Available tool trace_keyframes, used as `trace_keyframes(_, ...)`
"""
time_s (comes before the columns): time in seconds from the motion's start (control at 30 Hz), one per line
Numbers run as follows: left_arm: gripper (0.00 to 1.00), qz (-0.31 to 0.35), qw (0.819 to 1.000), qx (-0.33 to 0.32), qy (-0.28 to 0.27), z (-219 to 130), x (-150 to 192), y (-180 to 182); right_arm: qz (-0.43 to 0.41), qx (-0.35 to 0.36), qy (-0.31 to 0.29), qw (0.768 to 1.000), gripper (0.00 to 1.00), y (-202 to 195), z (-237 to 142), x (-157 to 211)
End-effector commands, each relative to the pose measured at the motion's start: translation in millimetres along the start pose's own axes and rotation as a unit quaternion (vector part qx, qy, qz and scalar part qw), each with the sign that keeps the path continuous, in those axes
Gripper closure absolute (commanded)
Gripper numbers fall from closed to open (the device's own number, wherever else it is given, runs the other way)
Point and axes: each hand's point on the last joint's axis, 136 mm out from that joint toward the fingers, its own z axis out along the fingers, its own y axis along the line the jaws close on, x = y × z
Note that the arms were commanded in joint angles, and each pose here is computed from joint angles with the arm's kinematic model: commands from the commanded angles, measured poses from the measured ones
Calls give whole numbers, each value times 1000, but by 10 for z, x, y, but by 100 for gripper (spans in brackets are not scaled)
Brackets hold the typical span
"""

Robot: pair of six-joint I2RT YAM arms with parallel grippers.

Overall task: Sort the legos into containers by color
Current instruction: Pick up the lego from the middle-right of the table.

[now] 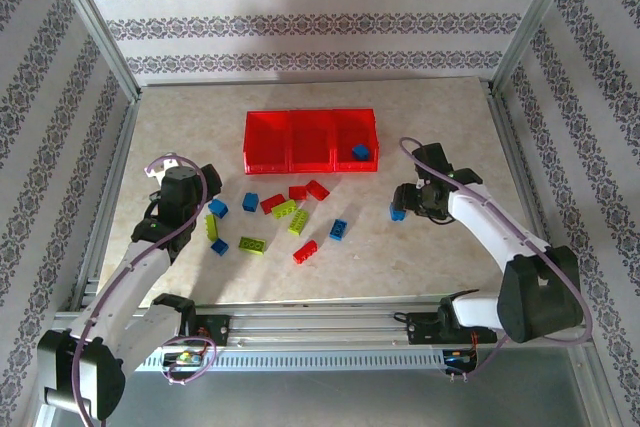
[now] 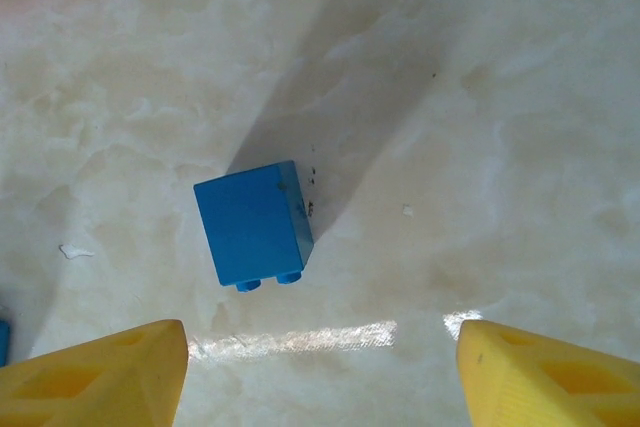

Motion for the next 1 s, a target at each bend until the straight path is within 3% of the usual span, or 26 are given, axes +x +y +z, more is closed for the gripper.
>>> trace_keyframes(0.0,0,-16,1000,4,-11,-7,-120,-31,-6,-11,31,999,28,51,78,42)
trace_keyframes(0.33,0,-12,1000,-5,-1,21,-45,14,-13,-41,67,997,29,235,360,28)
trace_keyframes(0.67,0,-13,1000,-3,2,21,-34,12,-44,16,78,996,36,233,601,-1)
trace_keyframes(0.97,0,-8,1000,-7,7,16,-12,31,-60,19,82,995,52,324,684,-23)
